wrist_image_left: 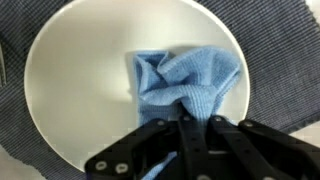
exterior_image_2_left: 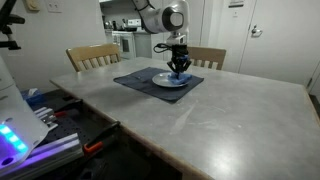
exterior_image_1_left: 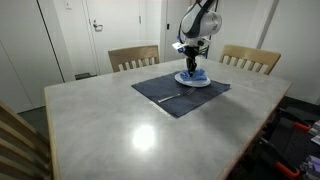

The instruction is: Pick up the blue towel from the table, wipe the white plate with it and put the towel back on the table.

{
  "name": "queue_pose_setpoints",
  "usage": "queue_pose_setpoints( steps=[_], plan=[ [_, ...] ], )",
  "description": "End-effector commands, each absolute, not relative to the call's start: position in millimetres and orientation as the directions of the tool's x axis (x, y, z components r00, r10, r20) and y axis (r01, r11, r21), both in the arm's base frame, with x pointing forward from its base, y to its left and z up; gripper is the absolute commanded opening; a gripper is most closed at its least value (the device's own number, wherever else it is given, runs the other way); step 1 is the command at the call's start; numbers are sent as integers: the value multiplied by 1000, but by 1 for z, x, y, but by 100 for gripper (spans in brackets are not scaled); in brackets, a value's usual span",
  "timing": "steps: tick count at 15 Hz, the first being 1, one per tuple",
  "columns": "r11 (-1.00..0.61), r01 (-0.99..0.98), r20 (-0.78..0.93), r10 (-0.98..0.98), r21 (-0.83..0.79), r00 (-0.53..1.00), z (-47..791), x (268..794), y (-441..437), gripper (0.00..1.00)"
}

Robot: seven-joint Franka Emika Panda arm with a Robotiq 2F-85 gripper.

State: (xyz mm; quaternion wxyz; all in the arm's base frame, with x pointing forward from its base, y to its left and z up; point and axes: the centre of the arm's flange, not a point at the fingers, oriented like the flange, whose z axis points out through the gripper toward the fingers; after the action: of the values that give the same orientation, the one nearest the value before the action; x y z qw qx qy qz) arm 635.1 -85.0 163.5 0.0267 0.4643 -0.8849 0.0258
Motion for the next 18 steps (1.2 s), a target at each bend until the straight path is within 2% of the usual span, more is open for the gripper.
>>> queue_pose_setpoints(
  steps=[1, 9, 14, 18],
  plan=[
    [580, -813, 129, -811, 48, -570, 138, 617, -100, 3],
    [389, -875, -1, -914, 287, -406, 133, 610, -98, 3],
    [259, -889, -89, -946, 377, -313, 125, 616, -79, 3],
    [221, -888, -105, -953, 403, -285, 121, 629, -61, 3]
  ],
)
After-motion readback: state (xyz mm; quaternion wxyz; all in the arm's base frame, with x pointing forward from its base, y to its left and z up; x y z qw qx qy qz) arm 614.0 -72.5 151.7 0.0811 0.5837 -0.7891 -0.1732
